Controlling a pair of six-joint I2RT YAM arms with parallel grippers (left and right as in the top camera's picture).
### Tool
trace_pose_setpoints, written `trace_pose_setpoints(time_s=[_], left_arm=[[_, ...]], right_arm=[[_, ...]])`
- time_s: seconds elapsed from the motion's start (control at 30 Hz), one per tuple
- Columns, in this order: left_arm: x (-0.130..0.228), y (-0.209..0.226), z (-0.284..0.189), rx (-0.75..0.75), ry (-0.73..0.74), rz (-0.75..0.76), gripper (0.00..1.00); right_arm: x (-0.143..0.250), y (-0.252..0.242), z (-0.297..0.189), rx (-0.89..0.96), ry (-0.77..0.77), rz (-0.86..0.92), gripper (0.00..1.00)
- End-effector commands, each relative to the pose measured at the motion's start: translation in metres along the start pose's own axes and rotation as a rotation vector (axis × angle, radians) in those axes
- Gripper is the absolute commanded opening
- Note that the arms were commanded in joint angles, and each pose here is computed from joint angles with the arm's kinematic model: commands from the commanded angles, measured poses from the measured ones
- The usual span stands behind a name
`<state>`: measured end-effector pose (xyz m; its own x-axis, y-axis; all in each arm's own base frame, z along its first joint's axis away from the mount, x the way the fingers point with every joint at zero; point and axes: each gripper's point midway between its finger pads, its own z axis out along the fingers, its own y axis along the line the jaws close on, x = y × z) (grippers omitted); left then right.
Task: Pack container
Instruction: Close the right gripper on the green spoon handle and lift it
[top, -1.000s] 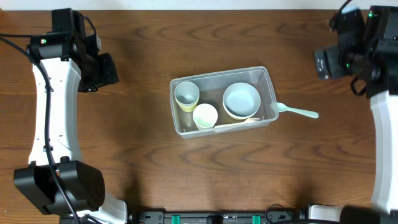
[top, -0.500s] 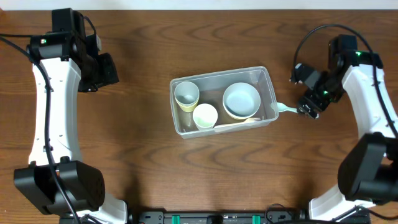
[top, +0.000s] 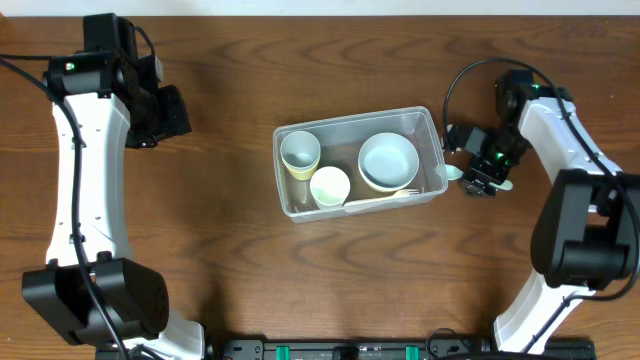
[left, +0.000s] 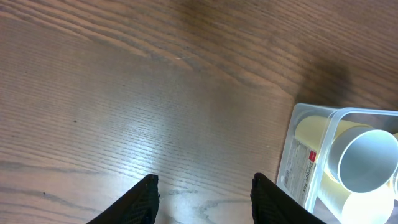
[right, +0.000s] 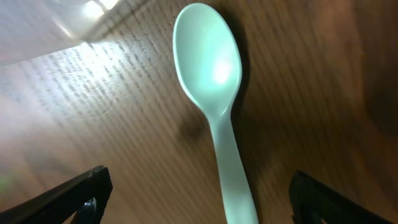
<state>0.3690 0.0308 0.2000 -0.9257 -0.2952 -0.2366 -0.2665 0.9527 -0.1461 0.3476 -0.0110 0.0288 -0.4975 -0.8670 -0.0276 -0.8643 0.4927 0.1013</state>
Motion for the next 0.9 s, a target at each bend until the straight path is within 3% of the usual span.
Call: trace_pose_setpoints(time_s=[0.0,0.87], left_arm=[[0.003,-0.002,-0.005,0.011,-0.005,0.001,0.49],[0.003,-0.002,-0.005,0.011,-0.005,0.001,0.49]], right_arm=[[0.001,0.001,0.01,-0.015,0.024,-0.037,0.93],[0.0,-0.009,0.046,-0.039,0.04,-0.044,0.89]])
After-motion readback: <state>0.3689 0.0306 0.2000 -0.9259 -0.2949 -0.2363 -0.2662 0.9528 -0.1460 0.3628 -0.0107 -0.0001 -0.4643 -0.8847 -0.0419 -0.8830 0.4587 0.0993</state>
